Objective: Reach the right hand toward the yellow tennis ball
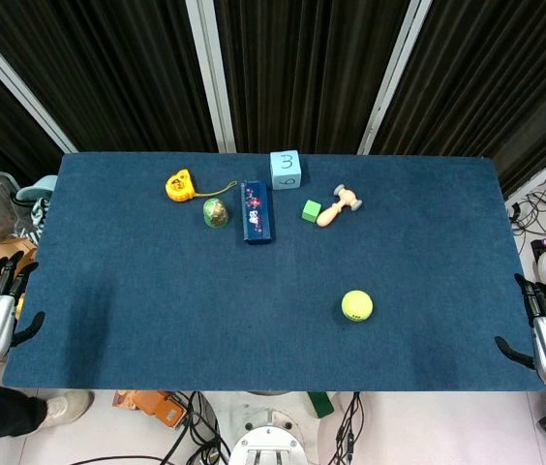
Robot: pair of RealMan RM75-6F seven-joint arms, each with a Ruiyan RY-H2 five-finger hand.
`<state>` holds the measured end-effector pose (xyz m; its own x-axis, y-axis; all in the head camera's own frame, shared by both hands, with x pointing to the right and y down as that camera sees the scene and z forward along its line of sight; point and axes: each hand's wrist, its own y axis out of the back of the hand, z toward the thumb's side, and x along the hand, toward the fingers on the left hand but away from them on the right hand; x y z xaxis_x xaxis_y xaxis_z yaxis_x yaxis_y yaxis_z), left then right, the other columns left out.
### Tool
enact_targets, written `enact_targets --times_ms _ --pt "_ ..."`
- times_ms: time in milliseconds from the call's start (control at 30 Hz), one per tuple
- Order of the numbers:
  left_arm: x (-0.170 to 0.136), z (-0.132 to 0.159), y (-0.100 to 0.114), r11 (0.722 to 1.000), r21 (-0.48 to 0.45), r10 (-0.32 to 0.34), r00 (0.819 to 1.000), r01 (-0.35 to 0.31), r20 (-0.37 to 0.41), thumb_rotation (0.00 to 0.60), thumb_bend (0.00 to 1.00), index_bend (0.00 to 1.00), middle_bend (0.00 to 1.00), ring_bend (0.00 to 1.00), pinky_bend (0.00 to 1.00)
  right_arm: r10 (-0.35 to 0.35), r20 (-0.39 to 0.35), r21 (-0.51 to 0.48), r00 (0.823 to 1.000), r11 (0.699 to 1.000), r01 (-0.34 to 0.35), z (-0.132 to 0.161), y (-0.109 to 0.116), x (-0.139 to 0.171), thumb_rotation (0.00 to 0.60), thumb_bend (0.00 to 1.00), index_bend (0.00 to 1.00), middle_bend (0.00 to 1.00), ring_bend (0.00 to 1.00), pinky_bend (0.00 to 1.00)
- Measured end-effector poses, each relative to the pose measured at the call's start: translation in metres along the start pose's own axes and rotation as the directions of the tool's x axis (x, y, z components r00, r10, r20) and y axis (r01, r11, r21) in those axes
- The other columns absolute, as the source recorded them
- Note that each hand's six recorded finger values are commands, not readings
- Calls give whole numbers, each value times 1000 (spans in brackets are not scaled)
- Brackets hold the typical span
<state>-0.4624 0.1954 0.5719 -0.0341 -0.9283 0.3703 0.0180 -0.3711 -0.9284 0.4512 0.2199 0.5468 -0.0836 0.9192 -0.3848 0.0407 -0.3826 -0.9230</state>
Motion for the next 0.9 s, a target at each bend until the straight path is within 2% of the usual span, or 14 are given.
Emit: enact_targets --times_ms 667,800,900 --pt "0 0 0 1000 -4 1 1000 -1 -5 600 267 138 0 0 119 12 1 -14 1000 1000 -12 0 -2 -2 600 299 29 211 176 187" --pt "0 2 0 1000 -15 5 1000 -5 -8 600 268 139 0 0 119 38 -6 -33 999 999 -38 1 -7 -3 600 300 29 211 175 187" --pt "-2 3 -1 1000 -13 4 1000 -4 -3 600 268 139 0 0 119 70 -41 -48 997 996 -72 10 -15 -9 600 300 29 211 175 187"
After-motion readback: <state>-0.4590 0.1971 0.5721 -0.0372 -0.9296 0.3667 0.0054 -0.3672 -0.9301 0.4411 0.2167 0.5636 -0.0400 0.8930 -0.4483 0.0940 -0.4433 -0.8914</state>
